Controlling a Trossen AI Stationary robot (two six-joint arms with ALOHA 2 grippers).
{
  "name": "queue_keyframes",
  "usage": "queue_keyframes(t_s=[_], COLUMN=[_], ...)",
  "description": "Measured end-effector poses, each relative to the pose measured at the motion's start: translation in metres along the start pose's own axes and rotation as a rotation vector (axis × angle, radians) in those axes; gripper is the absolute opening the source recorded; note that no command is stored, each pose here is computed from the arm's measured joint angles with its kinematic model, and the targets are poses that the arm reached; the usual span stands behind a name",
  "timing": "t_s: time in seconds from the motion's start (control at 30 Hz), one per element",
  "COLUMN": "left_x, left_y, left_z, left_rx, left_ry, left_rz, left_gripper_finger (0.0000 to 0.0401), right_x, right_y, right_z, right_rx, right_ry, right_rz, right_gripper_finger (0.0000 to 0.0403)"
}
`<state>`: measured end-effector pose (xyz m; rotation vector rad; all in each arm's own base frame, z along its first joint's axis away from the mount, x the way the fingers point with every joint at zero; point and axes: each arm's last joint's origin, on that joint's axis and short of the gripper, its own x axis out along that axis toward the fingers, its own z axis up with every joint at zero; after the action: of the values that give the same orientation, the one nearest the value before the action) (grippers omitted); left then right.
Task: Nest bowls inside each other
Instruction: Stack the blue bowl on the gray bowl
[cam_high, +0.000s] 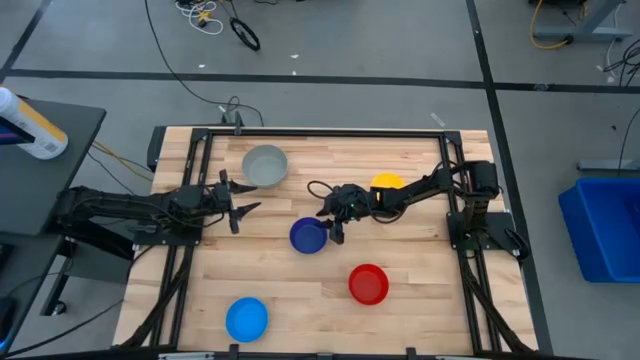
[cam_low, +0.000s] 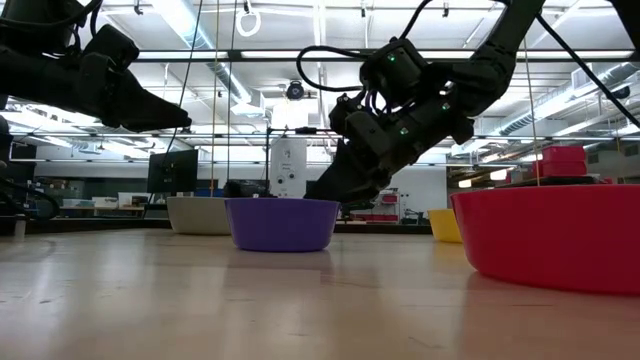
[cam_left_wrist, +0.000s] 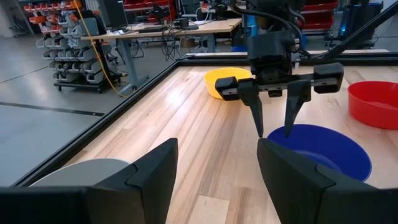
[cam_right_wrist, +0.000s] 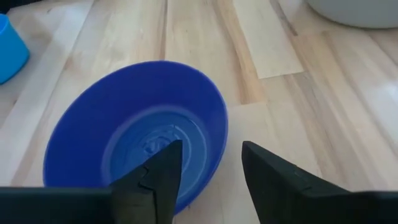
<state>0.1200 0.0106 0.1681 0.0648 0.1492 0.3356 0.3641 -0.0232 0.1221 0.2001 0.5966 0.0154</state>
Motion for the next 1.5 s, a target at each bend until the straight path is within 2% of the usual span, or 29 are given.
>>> queue_keyframes(t_s=[0.47,0.73,0.97,1.13,1.27,1.3,1.5], left_x=[0.000,0.000,0.000,0.000,0.000,0.000,0.000], left_y=[0.000,0.000,0.000,0.000,0.000,0.000,0.000], left_z=[0.000,-0.001,-0.001,-0.001,-0.001,-0.001,0.000], left_rx=[-0.001,0.001,0.002,0.004,0.004,0.004,0.017], left_ry=[0.001,0.005,0.005,0.005,0.005,0.005,0.003], left_rz=[0.000,0.000,0.000,0.000,0.000,0.000,0.000], left_gripper_finger=[0.0228,0.0228,0.0228,0.0228,0.0228,0.0228,0.0228], right_x=[0.001,0.013,0.014,0.015,0.015,0.015,0.016], right_y=[0.007,0.003,0.004,0.008,0.009,0.010,0.016], right_z=[-0.002,-0.018,-0.014,-0.012,-0.013,-0.012,-0.007], right_rx=[-0.007,0.013,0.009,-0.004,0.008,0.016,-0.032], right_ry=[0.011,0.058,0.034,0.028,0.040,0.037,-0.010], right_rz=[0.008,-0.019,-0.004,0.006,0.021,0.012,-0.060], right_gripper_finger=[0.0167,0.0166,0.0166,0.0124,0.0029,0.0017,0.0006])
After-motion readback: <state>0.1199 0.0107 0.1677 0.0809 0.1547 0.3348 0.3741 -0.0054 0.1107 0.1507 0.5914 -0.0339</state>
